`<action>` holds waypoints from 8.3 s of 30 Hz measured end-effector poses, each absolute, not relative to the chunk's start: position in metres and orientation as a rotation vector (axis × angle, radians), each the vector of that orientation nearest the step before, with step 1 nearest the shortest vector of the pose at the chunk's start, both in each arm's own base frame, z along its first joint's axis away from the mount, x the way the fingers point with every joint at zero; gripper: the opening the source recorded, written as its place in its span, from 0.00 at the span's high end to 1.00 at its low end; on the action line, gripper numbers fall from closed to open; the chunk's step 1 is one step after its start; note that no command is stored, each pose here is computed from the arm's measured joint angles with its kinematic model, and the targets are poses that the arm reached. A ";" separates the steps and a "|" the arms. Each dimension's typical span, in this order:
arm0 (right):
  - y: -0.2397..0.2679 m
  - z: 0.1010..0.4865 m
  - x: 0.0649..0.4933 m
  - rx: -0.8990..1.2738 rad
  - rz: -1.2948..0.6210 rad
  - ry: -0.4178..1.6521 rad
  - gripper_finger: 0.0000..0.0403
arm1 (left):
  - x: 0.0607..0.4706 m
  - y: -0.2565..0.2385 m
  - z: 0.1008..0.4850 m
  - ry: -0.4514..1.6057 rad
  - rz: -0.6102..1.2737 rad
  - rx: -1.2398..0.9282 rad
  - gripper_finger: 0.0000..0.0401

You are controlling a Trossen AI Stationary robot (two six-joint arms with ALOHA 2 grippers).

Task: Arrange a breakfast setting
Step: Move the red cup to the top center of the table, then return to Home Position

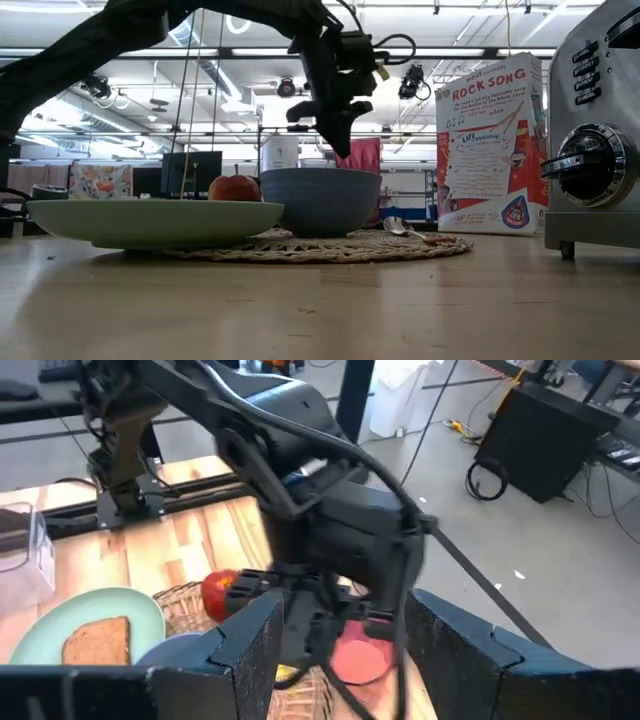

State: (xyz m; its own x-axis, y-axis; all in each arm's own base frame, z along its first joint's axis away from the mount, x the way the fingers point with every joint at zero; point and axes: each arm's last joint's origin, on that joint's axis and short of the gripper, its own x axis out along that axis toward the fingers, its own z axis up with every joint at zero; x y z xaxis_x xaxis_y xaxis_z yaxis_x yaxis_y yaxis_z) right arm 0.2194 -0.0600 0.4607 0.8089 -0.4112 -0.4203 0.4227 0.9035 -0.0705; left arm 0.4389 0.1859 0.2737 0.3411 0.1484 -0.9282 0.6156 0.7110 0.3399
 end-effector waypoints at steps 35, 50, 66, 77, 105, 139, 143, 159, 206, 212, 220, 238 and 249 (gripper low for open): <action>-0.056 0.465 0.234 0.000 -0.420 0.368 0.47 | 0.432 0.204 0.270 1.166 -0.348 0.621 0.94; -0.056 0.469 0.236 0.004 -0.397 0.314 0.47 | 0.433 0.207 0.271 1.166 -0.297 0.613 0.92; -0.056 0.470 0.236 0.002 -0.389 0.312 0.47 | 0.437 0.208 0.259 1.163 -0.282 0.630 0.92; -0.056 0.470 0.236 0.001 -0.389 0.306 0.47 | 0.436 0.209 0.259 1.181 -0.257 0.611 0.92; -0.056 0.471 0.236 0.011 -0.396 0.302 0.47 | 0.435 0.207 0.265 1.185 -0.216 0.615 0.91; -0.056 0.473 0.237 0.009 -0.391 0.274 0.47 | 0.427 0.207 0.270 1.212 -0.219 0.563 0.91; -0.056 0.473 0.237 0.009 -0.391 0.274 0.47 | 0.429 0.207 0.272 1.188 -0.192 0.554 0.86; -0.056 0.473 0.237 -0.014 -0.387 0.279 0.47 | 0.435 0.202 0.274 1.151 -0.169 0.557 0.70; -0.017 0.425 0.201 0.168 0.004 0.041 0.94 | 0.301 0.039 0.488 0.653 -0.140 0.023 0.99; -0.015 0.409 0.185 0.031 0.017 0.181 0.90 | 0.292 0.025 0.483 0.616 -0.092 0.021 0.99; -0.016 0.379 0.193 -0.035 -0.003 0.225 0.90 | 0.239 0.021 0.434 0.371 -0.040 -0.062 0.98; -0.014 0.308 0.152 -0.165 -0.109 -0.134 0.90 | 0.131 0.018 0.359 0.196 0.235 -0.264 0.97; -0.013 0.255 0.136 0.001 -0.142 -0.134 0.90 | 0.146 0.020 0.313 0.298 0.234 -0.194 0.97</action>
State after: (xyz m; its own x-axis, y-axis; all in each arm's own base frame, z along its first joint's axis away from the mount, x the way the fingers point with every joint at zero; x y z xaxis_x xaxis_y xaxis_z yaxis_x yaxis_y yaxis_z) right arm 0.1356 -0.0132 0.2552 0.9811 -0.1409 0.1328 0.1409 0.9900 0.0100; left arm 0.1455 0.0199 0.3134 0.9293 0.1986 -0.3113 -0.2556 0.9544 -0.1542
